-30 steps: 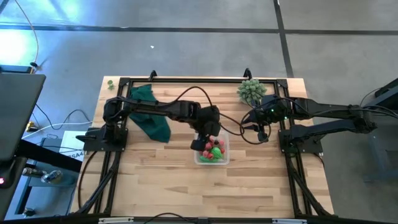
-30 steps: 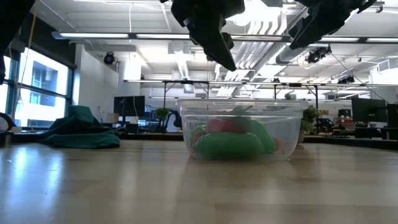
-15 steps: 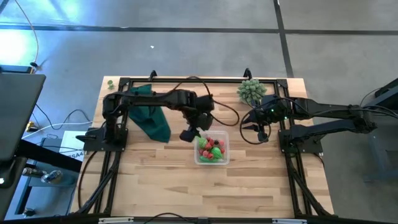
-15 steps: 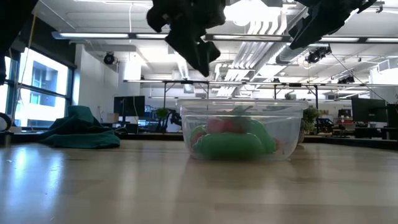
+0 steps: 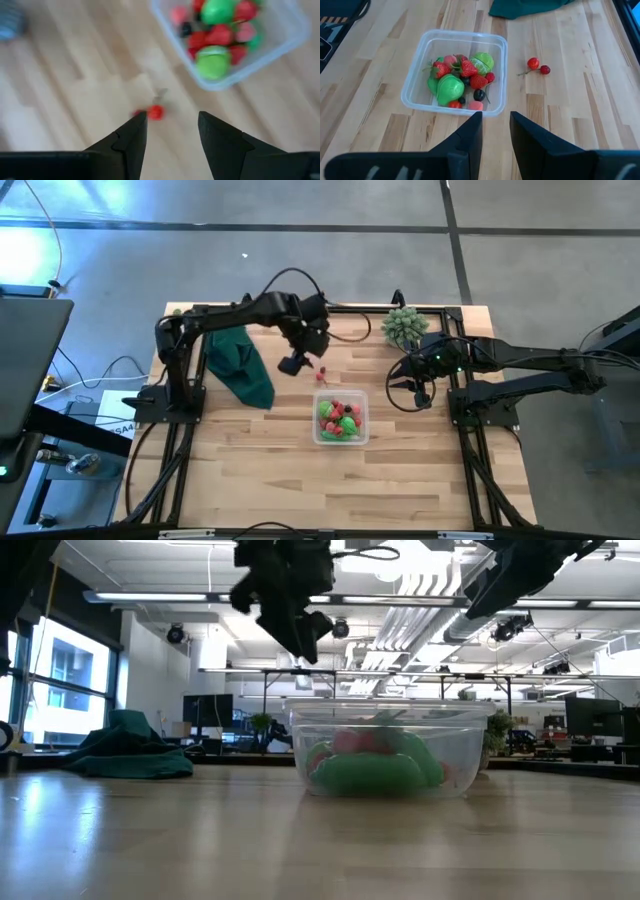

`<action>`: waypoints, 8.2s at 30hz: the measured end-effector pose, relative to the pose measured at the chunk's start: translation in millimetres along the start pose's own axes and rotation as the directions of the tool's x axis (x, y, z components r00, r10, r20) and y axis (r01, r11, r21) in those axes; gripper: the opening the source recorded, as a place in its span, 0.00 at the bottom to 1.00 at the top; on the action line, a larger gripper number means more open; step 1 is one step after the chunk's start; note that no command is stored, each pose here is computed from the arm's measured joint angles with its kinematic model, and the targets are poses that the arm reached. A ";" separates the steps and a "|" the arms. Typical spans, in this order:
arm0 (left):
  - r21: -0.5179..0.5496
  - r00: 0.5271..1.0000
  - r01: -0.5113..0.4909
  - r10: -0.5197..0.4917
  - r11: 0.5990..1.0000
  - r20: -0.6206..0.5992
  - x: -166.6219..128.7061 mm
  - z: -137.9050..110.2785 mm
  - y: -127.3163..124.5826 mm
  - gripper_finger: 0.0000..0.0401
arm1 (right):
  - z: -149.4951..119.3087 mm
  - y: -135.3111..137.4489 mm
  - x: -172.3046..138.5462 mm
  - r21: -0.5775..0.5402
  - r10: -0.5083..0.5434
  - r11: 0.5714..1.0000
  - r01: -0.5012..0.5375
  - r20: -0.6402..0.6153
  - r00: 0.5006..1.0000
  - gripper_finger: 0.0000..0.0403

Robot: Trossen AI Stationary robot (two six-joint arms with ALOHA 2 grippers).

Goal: Pick and placing Produce into tupperware
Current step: Put the top red cherry into the container

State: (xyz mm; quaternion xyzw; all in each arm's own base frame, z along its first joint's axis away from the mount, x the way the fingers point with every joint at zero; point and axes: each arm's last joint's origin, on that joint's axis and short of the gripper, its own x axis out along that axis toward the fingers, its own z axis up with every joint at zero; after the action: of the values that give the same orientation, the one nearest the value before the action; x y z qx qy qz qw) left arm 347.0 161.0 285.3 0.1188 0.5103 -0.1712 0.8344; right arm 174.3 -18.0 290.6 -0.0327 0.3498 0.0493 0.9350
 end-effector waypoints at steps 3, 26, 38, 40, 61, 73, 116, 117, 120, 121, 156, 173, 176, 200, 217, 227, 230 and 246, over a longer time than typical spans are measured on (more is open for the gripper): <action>0.040 0.999 -0.049 0.048 0.998 0.004 7.9 -7.5 17.2 0.41 | 0.0 0.0 0.0 0.000 0.000 1.000 0.000 0.000 1.000 0.22; 0.248 0.989 0.142 -0.124 0.958 -0.086 99.6 -55.6 59.7 0.41 | 0.0 0.0 -0.1 0.000 0.000 1.000 0.000 0.000 1.000 0.22; -0.026 0.996 0.061 -0.062 0.998 -0.066 101.4 -50.1 63.7 0.41 | 0.0 0.0 0.0 0.000 0.000 1.000 0.000 0.000 1.000 0.22; -0.067 0.994 0.074 -0.079 0.995 -0.077 101.9 -49.8 61.1 0.41 | 0.0 0.0 0.0 0.000 0.000 1.000 0.000 0.000 1.000 0.22; -0.314 0.974 0.202 -0.224 0.928 -0.034 129.7 -58.2 35.9 0.41 | 0.0 0.0 0.0 0.000 0.000 1.000 0.000 0.000 1.000 0.22; -0.357 0.989 0.131 -0.148 0.925 -0.022 134.4 -51.3 38.4 0.41 | 0.0 0.0 0.0 0.000 0.000 1.000 0.000 0.000 1.000 0.22; 0.204 0.997 0.003 0.011 0.979 -0.070 119.3 -57.4 48.3 0.41 | -0.1 0.0 0.0 0.000 0.000 1.000 0.000 0.000 1.000 0.22; 0.207 0.997 0.004 0.011 0.978 -0.071 119.3 -57.5 48.3 0.41 | -0.1 0.0 0.0 0.000 0.000 1.000 0.000 0.000 1.000 0.22; 0.212 0.997 0.004 0.012 0.977 -0.074 119.3 -57.6 48.3 0.41 | -0.1 0.0 0.0 0.000 0.000 1.000 0.000 0.000 1.000 0.22; 0.213 0.997 0.003 0.013 0.977 -0.075 119.3 -57.6 48.3 0.41 | -0.1 0.0 0.0 0.000 0.000 1.000 0.000 0.000 1.000 0.22; 0.188 0.993 0.081 -0.063 0.979 -0.097 138.3 -57.2 40.2 0.41 | -0.1 0.0 0.1 0.000 0.000 1.000 0.000 0.000 1.000 0.22; 0.103 0.989 0.085 -0.071 0.991 -0.131 140.1 -60.2 39.1 0.41 | -0.1 0.0 0.1 0.000 0.000 1.000 0.000 0.000 1.000 0.22; 0.091 0.988 0.076 -0.063 0.993 -0.140 140.1 -60.3 39.4 0.41 | -0.1 0.0 0.0 0.000 0.000 1.000 0.000 0.000 1.000 0.22; 0.052 0.986 0.109 -0.101 0.993 -0.131 137.6 -65.8 40.3 0.18 | -0.1 0.0 0.0 0.000 0.000 1.000 0.000 0.000 1.000 0.22; 0.036 0.991 0.105 -0.102 0.994 -0.088 114.5 -53.9 38.1 0.18 | -0.1 0.0 0.0 0.000 0.000 1.000 0.000 0.000 1.000 0.22; 0.031 0.998 -0.058 0.058 0.998 -0.001 49.7 -26.4 24.9 0.18 | -0.1 0.0 0.0 0.000 0.000 1.000 0.000 0.000 1.000 0.22; 0.044 0.994 -0.108 0.107 0.993 0.032 34.6 -10.2 12.2 0.18 | -0.1 0.0 0.1 0.000 0.000 1.000 0.000 0.000 1.000 0.22; 0.172 0.996 -0.063 0.073 0.983 -0.053 73.4 66.9 -95.2 0.18 | -0.1 0.0 0.1 0.000 0.000 1.000 0.000 0.000 1.000 0.22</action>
State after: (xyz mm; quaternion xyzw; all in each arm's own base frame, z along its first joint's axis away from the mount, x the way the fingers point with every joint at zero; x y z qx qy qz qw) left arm 393.3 37.0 247.7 0.2120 0.5139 -0.1822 0.8110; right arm 174.3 -18.0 290.5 -0.0325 0.3500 0.0492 0.9349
